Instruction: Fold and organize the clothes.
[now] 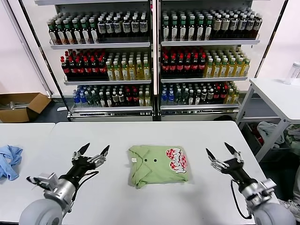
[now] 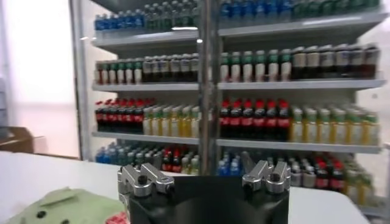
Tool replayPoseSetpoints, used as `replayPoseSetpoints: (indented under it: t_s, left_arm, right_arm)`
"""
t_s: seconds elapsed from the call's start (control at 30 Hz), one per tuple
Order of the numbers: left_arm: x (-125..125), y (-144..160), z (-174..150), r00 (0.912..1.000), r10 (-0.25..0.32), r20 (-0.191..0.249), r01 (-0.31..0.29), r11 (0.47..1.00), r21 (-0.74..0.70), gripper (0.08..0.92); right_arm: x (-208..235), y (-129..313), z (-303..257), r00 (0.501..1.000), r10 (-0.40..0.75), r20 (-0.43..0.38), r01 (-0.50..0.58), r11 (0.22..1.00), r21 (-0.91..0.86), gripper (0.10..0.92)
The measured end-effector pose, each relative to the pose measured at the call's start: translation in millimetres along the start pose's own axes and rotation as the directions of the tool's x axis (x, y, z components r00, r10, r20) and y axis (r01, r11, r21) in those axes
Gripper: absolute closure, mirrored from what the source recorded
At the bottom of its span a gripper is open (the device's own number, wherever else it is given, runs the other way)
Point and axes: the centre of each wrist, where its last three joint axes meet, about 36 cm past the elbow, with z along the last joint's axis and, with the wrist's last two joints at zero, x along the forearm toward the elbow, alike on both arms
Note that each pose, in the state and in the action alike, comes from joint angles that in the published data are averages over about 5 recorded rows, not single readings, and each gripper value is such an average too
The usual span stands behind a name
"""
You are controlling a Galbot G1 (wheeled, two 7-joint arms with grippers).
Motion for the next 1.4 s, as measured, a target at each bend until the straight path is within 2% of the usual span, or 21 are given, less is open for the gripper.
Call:
replayPoseSetpoints:
  t_s: [0.23,0.47,0.73,1.17,1.4]
  left_arm:
    - [21,10,12,0.9929,-0.100,0.065,0.101,0.995,-0.009,0.177]
    - [37,19,21,0.9807,-0.156,0.118,0.162,0.986,-0.046,0.177]
    - [55,26,20,0.9735,-0.165,0.158,0.183,0.978,-0.103,0.177]
    - [71,36,27,0.9759,-0.144,0.164,0.174,0.966,-0.189,0.177]
    - [74,40,40,0.9727,-0.157,0.171,0.193,0.956,-0.219,0.177]
  right_arm:
    - [37,-3,17,0.997,0.079,-0.007,-0.079,0.997,-0.004,0.200]
    - [59,2,25,0.994,0.112,-0.017,-0.112,0.994,-0.005,0.200]
    - [70,11,26,0.994,0.107,-0.025,-0.106,0.994,0.008,0.200]
    - [79,3,20,0.994,0.103,-0.025,-0.102,0.994,0.039,0.200]
    - [81,2,17,0.994,0.106,-0.022,-0.105,0.993,0.044,0.200]
